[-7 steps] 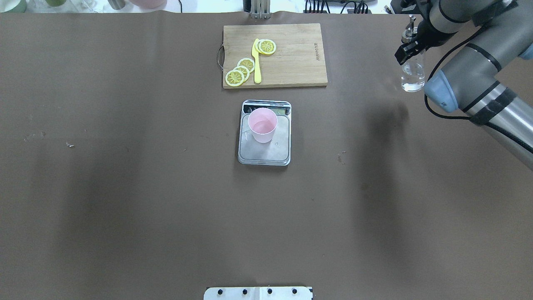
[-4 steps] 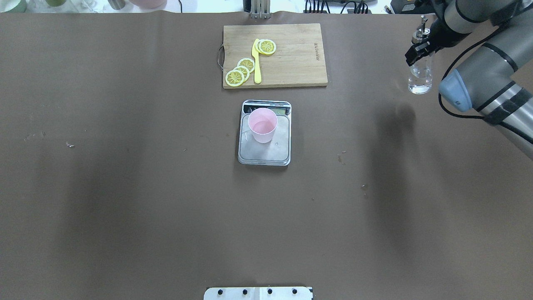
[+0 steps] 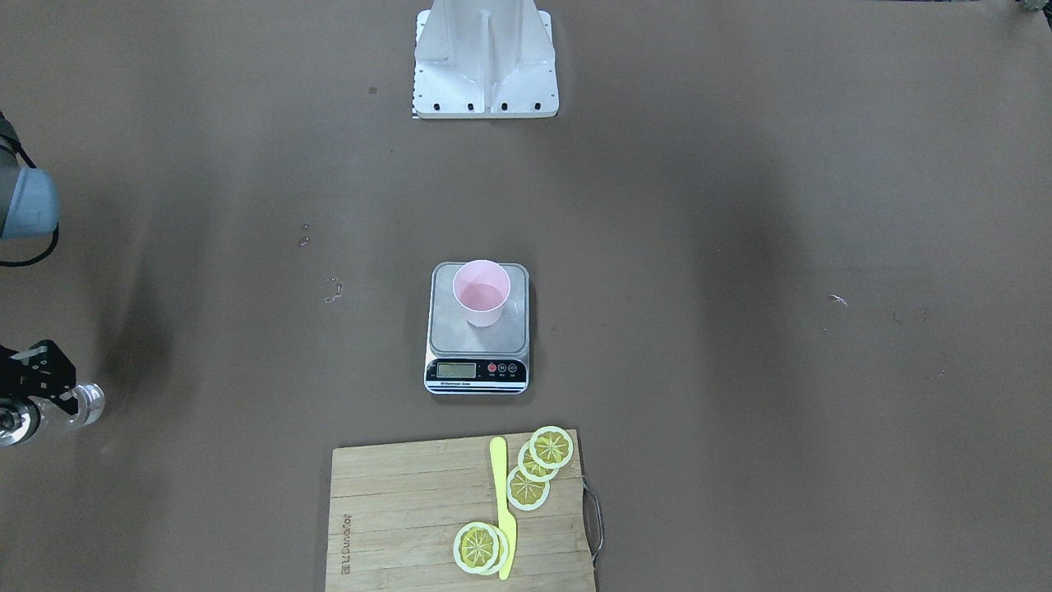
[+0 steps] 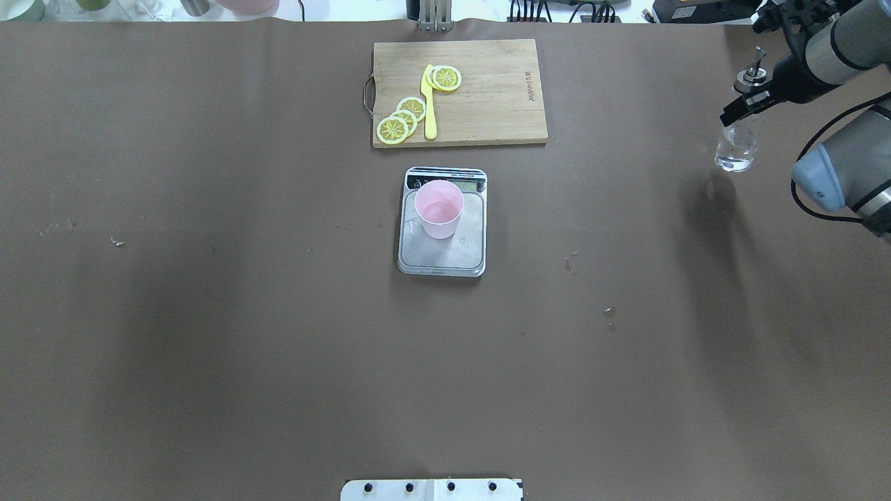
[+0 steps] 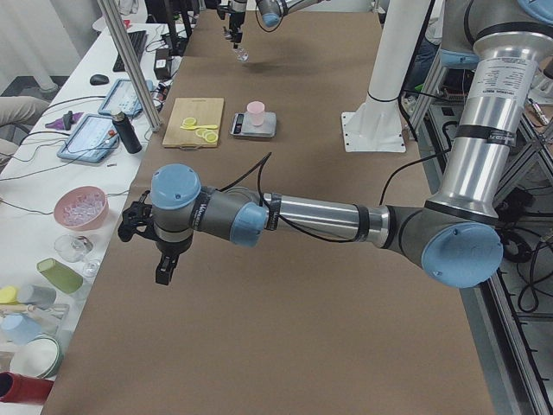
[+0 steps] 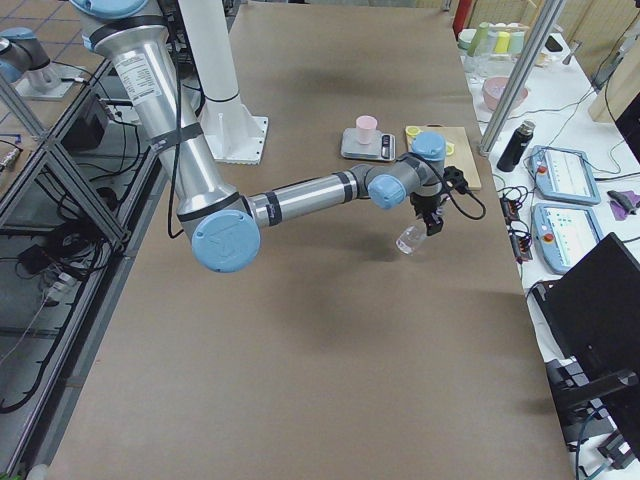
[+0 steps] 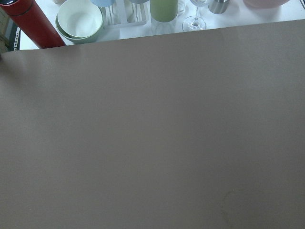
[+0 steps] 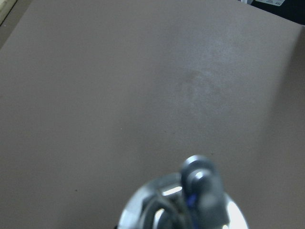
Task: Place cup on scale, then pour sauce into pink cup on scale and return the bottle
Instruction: 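Carry the glass bottle with the right gripper away from the scale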
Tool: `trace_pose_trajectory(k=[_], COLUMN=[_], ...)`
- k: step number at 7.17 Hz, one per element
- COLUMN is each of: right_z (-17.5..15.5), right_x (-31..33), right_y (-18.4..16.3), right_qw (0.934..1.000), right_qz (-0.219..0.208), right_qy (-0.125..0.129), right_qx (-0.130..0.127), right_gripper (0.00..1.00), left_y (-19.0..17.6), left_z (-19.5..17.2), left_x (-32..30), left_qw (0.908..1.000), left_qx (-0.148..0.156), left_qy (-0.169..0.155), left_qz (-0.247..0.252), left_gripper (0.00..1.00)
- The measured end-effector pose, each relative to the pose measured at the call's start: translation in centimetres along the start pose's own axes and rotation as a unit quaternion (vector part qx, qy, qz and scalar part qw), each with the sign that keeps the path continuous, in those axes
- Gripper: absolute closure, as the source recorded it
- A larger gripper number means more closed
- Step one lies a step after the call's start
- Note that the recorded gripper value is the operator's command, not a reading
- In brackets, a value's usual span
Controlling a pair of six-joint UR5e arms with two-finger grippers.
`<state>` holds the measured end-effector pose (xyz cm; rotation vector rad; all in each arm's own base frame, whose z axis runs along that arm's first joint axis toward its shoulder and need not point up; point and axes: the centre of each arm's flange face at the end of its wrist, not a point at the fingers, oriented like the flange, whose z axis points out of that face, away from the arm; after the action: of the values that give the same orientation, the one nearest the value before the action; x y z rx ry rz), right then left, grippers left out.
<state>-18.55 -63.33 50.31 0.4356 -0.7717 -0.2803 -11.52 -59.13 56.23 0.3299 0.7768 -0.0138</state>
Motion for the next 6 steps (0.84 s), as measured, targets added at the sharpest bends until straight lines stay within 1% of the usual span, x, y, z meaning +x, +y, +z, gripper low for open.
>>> trace_pose_trajectory(k=[3,4,5,6], right_z=[-2.0,-2.6,-3.0,-3.3], right_x=[2.2,2.6,2.9,3.2], right_y=[2.0,3.3,5.1,6.7], right_qw=[0.9990,0.9979,0.9966,0.9953], right_qz=[-0.006,-0.007,0.002,0.008], right_qy=[-0.009,-0.014,-0.020,-0.026], right_qx=[0.043,0.062,0.080,0.093], right_gripper=[1.00,1.00,1.00,1.00], left_y=[-0.2,-0.2,-0.2,-0.2], left_z=[-0.2,-0.3,-0.4,-0.4], left_x=[0.2,0.3,0.3,0.4], left_qw=[1.0000,1.0000,1.0000,1.0000], left_qx=[0.002,0.003,0.004,0.004], left_qy=[0.000,0.001,0.001,0.001], left_qz=[0.000,0.000,-0.001,-0.001], left_gripper=[0.02,0.02,0.02,0.02])
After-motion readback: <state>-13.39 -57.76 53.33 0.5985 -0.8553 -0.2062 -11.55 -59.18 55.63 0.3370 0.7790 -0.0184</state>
